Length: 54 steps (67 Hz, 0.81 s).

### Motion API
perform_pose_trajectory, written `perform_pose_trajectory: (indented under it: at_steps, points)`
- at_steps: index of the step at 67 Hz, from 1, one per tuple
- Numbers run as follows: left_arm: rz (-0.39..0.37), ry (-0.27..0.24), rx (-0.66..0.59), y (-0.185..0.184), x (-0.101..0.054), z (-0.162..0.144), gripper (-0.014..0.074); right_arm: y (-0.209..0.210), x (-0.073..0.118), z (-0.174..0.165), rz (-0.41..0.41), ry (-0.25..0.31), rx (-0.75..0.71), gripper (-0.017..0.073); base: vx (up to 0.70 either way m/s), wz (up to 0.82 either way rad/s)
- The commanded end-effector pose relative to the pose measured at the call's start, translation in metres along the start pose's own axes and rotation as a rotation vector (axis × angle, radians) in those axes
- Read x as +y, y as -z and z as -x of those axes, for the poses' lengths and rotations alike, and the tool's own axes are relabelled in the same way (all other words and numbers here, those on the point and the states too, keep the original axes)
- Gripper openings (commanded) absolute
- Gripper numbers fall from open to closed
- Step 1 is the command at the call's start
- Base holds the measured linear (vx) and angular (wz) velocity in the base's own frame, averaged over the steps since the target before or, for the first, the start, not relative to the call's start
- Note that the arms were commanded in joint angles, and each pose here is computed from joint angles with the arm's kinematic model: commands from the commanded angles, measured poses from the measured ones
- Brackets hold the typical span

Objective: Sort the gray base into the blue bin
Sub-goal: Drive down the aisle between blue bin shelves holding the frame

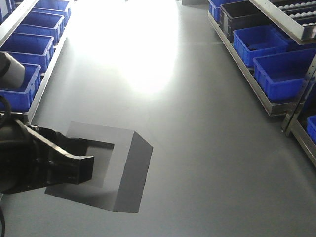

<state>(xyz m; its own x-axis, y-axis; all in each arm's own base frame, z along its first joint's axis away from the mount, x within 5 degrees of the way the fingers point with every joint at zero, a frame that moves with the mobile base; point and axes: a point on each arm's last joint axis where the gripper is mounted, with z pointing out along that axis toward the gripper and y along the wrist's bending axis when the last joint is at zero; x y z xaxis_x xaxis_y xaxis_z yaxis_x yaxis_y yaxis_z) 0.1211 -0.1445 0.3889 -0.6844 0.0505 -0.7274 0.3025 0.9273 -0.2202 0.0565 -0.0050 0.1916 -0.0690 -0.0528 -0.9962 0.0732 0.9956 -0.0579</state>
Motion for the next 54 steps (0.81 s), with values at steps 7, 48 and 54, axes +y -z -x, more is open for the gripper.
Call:
perform_pose_trajectory:
  at_steps: [7,48,54]
  points:
    - [-0.06,0.0,-0.096,0.0104,-0.0035,0.0123,0.0003,0.0006,0.0005,0.0031,0.002,0.015,-0.077,-0.0009,0.29,0.1]
    - [-0.06,0.0,-0.096,0.0104,-0.0035,0.0123,0.0003,0.0006,0.0005,0.0031,0.002,0.015,-0.077,-0.0009,0.2,0.11]
    - [-0.06,0.0,-0.096,0.0104,-0.0035,0.0123,0.0003,0.0006,0.0005,0.0031,0.002,0.015,-0.077,-0.0009,0.14,0.28]
